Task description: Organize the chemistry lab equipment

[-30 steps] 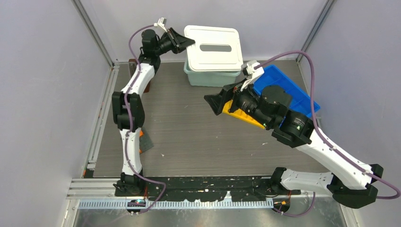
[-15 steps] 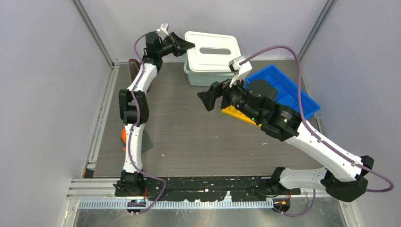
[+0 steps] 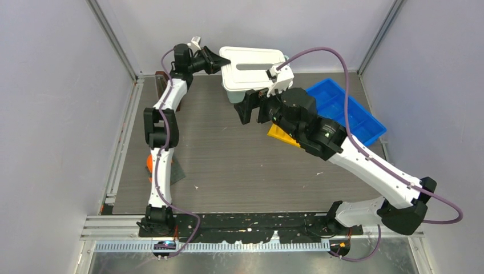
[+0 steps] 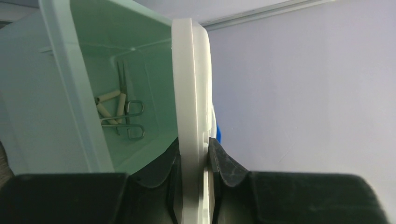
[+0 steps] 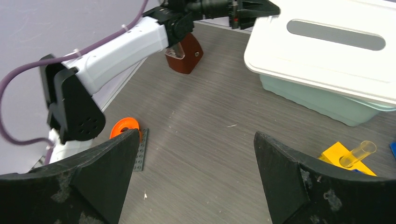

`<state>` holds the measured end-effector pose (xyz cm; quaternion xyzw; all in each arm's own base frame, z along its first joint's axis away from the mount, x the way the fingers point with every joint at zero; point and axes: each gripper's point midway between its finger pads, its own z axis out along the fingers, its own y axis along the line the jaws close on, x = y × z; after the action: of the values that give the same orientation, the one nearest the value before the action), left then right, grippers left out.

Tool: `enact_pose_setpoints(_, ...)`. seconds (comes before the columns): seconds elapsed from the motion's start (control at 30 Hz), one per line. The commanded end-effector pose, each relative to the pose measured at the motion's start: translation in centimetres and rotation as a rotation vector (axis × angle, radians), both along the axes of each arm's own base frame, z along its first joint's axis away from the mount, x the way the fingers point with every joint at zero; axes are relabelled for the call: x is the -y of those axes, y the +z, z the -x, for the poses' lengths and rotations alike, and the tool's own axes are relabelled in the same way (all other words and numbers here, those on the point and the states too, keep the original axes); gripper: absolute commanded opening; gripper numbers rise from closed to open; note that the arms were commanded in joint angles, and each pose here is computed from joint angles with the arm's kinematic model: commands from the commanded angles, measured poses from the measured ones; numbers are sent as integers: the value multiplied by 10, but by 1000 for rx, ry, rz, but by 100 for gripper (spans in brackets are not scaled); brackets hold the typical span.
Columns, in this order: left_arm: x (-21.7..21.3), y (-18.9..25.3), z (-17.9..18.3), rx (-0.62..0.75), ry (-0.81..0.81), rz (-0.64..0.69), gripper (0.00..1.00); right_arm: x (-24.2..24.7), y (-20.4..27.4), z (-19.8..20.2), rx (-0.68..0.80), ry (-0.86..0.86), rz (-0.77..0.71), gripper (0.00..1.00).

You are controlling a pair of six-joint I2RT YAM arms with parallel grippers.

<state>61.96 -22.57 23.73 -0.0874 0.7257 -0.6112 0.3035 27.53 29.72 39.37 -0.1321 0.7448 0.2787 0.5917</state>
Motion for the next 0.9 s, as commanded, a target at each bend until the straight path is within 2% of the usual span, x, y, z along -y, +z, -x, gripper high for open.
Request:
enact_pose_setpoints(0.0, -15, 8, -16, 123, 51, -64, 23, 10, 17, -31, -14, -111, -107, 100)
enact_pose_setpoints(0.17, -19, 5, -26, 175, 95, -105, 36, 14, -6, -65, -76, -162, -98, 100)
enact_pose_setpoints(0.27, -21, 4, -30, 201, 114, -119, 43, 33, -17, -93, -90, -234, -76, 100)
enact_pose_setpoints(0.37, -22, 7, -32, 222, 121, -118, 47, 61, -32, -129, -109, -323, -42, 100)
enact_pose_setpoints(0.47, -21, 6, -33, 230, 127, -119, 52, 85, -40, -161, -126, -385, -18, 95)
enact_pose_setpoints(0.57, -20, 6, -33, 236, 130, -123, 57, 117, -69, -198, -181, -469, 30, 91)
enact_pose_setpoints(0.67, -18, 2, -34, 232, 134, -128, 60, 137, -81, -225, -208, -509, 44, 84)
enact_pose_setpoints(0.7, -17, 1, -34, 230, 132, -127, 60, 148, -100, -237, -246, -532, 67, 82)
enact_pose_setpoints(0.87, -9, -4, -32, 229, 113, -131, 60, 167, -138, -272, -333, -552, 135, 81)
